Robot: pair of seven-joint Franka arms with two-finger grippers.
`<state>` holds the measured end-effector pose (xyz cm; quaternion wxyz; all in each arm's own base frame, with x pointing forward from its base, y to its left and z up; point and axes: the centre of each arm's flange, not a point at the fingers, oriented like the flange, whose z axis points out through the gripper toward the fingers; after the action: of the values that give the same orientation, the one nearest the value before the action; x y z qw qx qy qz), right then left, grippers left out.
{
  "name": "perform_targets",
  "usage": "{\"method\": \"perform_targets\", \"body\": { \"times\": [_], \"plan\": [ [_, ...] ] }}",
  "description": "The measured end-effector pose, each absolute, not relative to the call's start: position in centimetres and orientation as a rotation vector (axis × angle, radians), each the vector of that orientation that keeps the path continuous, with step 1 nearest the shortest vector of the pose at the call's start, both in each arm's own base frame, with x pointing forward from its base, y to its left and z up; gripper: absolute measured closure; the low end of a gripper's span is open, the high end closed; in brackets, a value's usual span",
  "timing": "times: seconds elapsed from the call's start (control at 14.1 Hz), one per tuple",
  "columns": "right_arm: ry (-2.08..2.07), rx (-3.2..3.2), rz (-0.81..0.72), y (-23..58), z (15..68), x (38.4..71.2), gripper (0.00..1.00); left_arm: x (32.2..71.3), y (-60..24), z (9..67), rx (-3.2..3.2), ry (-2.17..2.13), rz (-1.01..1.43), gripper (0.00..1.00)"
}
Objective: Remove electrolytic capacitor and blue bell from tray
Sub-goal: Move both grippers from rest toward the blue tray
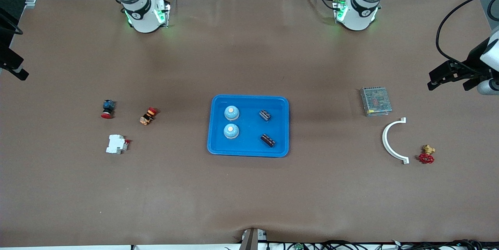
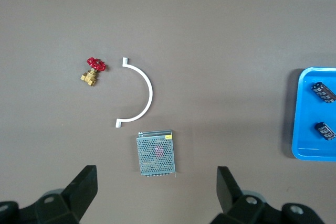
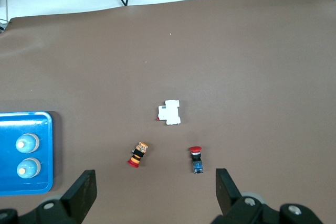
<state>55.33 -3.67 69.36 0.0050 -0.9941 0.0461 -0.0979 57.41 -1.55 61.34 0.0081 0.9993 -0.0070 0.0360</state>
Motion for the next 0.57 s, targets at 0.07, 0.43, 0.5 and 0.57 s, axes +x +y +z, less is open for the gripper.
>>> {"method": "perform_targets", "body": {
  "times": [0.07, 0.43, 0.5, 0.57],
  "plan": [
    [0.147, -3.113, -0.305, -3.8, 69.3, 55.3, 0.0, 57.4, -1.5, 61.3, 3.123, -0.022, 0.113, 0.0],
    [0.156, -3.115, -0.29, -4.1, 68.6, 55.7, 0.0, 57.4, -1.5, 61.4, 3.123, -0.006, 0.116, 0.0],
    [0.156, -3.115, -0.287, -4.1, 68.3, 55.9, 0.0, 57.4, -1.5, 61.4, 3.123, 0.008, 0.116, 0.0],
    [0.156, -3.115, -0.284, -4.2, 67.7, 56.1, 0.0, 57.4, -1.5, 61.3, 3.122, 0.025, 0.115, 0.0]
  ]
}}
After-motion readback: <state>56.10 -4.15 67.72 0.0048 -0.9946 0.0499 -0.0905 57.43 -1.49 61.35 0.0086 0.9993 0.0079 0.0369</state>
